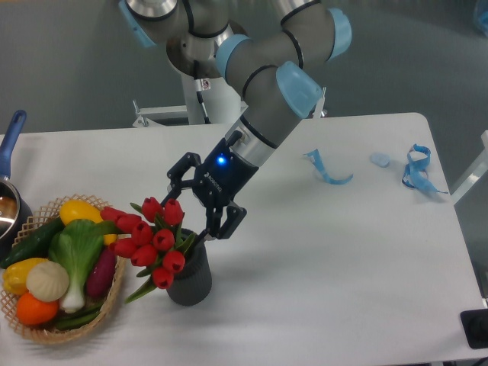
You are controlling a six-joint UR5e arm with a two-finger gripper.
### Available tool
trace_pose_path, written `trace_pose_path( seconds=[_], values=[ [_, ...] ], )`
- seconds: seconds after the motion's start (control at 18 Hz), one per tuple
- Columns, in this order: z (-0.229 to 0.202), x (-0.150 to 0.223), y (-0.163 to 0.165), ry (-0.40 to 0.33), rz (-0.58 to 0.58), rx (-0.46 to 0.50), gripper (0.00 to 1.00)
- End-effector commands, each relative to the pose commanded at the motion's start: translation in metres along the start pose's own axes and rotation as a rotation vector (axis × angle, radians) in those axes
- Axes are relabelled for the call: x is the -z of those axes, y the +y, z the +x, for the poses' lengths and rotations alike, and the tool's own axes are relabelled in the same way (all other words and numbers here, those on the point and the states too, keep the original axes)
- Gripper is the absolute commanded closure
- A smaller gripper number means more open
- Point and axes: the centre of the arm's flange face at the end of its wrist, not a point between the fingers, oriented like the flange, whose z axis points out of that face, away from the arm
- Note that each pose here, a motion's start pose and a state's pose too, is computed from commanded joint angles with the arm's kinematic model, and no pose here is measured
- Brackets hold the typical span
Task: Pick up the flowers from the vase
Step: 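Lower the gripper around the tulip stems above the vase rim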
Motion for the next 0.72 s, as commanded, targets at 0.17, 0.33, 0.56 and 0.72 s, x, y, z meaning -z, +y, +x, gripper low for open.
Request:
trace_pose_path(
  seconds=[0.17,0.33,0.56,0.72],
  values=[
    [0.0,-0.003,0.002,0.006,0.004,0.009,0.0],
    [-0.002,-0.007,0.006,0.014,0.007,0.021,0.0],
    [-0.003,-0.01,0.008,0.021,0.016,0.029,0.0],
    [-0.008,-0.015,0.012,0.033,0.034,0.038,0.0]
  ],
)
